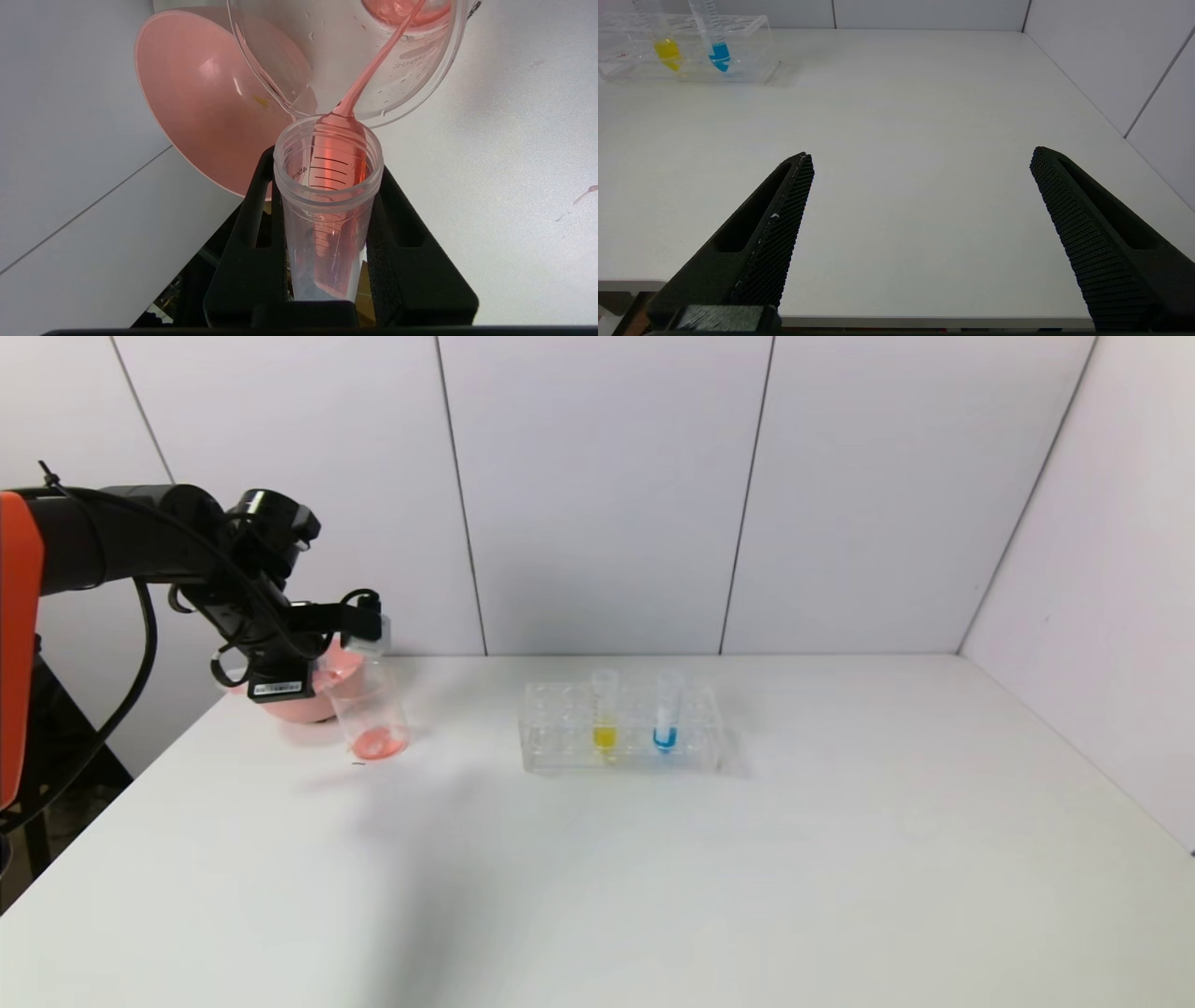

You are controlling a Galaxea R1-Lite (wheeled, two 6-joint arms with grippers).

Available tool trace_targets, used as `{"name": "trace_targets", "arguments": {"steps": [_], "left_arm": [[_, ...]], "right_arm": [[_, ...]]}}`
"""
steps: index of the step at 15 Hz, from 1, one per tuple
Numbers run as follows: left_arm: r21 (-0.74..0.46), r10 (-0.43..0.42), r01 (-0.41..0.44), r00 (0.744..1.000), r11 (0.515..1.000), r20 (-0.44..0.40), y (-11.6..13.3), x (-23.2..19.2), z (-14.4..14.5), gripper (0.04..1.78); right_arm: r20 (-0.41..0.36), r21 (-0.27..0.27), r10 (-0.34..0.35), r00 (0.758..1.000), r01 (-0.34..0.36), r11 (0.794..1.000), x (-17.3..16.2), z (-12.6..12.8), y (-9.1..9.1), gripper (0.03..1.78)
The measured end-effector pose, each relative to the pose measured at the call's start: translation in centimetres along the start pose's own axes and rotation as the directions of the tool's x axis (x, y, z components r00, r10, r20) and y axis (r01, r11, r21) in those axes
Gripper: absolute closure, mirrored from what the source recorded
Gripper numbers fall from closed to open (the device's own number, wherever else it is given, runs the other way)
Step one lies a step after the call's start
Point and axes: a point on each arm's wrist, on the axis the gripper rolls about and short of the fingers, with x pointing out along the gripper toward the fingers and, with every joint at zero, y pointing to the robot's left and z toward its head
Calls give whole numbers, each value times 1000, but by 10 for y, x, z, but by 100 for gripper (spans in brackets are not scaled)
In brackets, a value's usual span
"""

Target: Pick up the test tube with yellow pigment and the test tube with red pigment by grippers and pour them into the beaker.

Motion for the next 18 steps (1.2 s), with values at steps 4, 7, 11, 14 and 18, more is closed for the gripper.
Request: {"name": "trace_targets", "arguments": {"steps": [4, 7, 11, 14, 18], "left_arm": [[2, 5, -4, 999, 1000, -34, -1, 2, 1, 133], [2, 6, -6, 999, 1000, -34, -1, 2, 2, 133], [2, 9, -9, 999, 1000, -44, -1, 2, 3, 133], [3, 17, -17, 999, 1000, -48, 0, 1, 3, 133], [5, 24, -24, 999, 1000, -44, 0, 0, 5, 133]], "right_arm": [[0, 0, 0, 1000, 0, 1000, 0, 0, 0, 11], [0, 0, 0, 1000, 0, 1000, 0, 0, 0, 11], [0, 0, 0, 1000, 0, 1000, 0, 0, 0, 11], [0, 0, 0, 1000, 0, 1000, 0, 0, 0, 11], [0, 0, 0, 1000, 0, 1000, 0, 0, 0, 11]]}}
